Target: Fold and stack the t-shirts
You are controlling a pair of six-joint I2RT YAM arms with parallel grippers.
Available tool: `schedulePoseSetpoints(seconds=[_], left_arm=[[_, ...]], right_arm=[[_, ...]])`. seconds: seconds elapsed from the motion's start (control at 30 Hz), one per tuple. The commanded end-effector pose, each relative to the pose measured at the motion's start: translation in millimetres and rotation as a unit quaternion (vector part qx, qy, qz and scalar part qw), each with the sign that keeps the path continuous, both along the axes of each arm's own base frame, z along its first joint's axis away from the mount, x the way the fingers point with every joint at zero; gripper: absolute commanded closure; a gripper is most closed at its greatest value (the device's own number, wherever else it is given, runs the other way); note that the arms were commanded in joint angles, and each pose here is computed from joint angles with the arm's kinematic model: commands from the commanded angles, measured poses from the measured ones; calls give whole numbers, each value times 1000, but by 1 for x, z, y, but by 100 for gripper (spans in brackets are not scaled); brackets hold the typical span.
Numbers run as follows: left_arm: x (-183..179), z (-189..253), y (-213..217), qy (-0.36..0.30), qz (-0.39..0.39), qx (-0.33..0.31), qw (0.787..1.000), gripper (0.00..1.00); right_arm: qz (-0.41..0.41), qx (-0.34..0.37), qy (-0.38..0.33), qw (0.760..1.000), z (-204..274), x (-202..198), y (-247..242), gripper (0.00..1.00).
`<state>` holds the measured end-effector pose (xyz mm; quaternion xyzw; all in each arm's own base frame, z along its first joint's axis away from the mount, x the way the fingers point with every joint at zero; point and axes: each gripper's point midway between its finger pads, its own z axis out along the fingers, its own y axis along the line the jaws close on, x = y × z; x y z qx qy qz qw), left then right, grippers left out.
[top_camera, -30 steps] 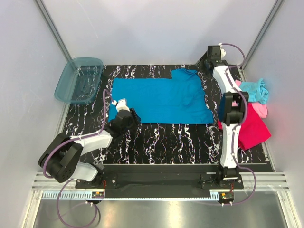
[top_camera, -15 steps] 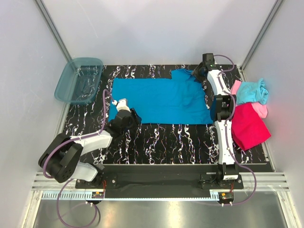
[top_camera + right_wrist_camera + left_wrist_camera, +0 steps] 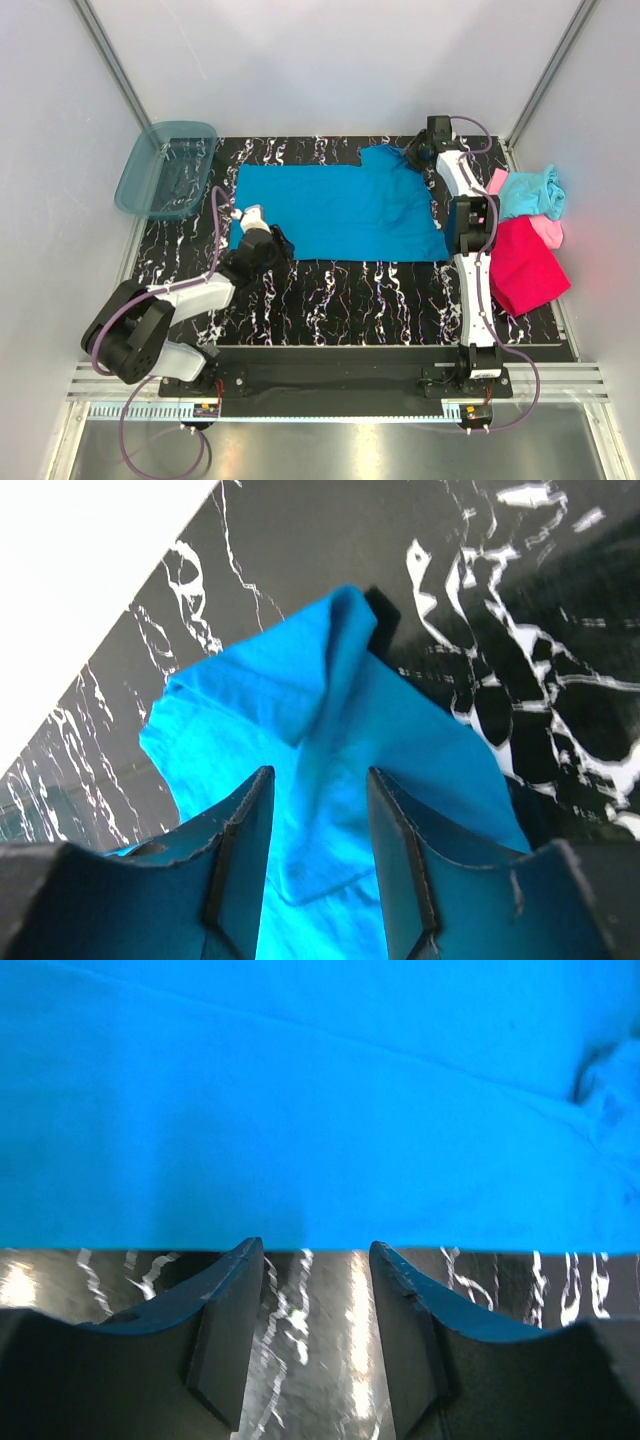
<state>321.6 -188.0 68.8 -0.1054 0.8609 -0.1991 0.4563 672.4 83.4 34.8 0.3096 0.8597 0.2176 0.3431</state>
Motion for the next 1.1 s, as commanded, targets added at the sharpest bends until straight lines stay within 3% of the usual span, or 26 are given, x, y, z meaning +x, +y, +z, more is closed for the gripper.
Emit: schedulePoseSetpoints(seconds=[0.0,0.13,0.2,0.27,0.37,0.43,0.47,0.6,0.9,1.07], left_arm=[[34,25,9,-41,31,-34,998,47],[82,51,33,-43,79,-98,991,46],[107,74,31,-50,91,-174,979,46],[134,104,20,-78,80,-210,971,46],[167,149,6,-104,55,-206,971,46],[190,143,12,-99,52,-155,982,45],[204,163,13,-108,45,-144,983,45],[244,134,55,-82,50,-80,992,45],[279,78,145,-24,101,-103,989,45],[294,67,177,-45,96,-153,982,45]], right_arm=[[7,11,-70,997,69,6,2,51],[3,10,-76,997,82,-12,-1,51],[3,18,-91,996,90,-14,1,51],[6,18,-96,995,96,-20,1,50],[3,12,-97,995,101,-26,-3,50],[2,19,-104,994,107,-25,-8,50],[2,21,-104,994,108,-25,-10,50],[-3,30,-112,993,116,-21,-16,50],[-16,35,-119,992,104,2,-42,50],[-16,32,-118,992,88,12,-54,50]])
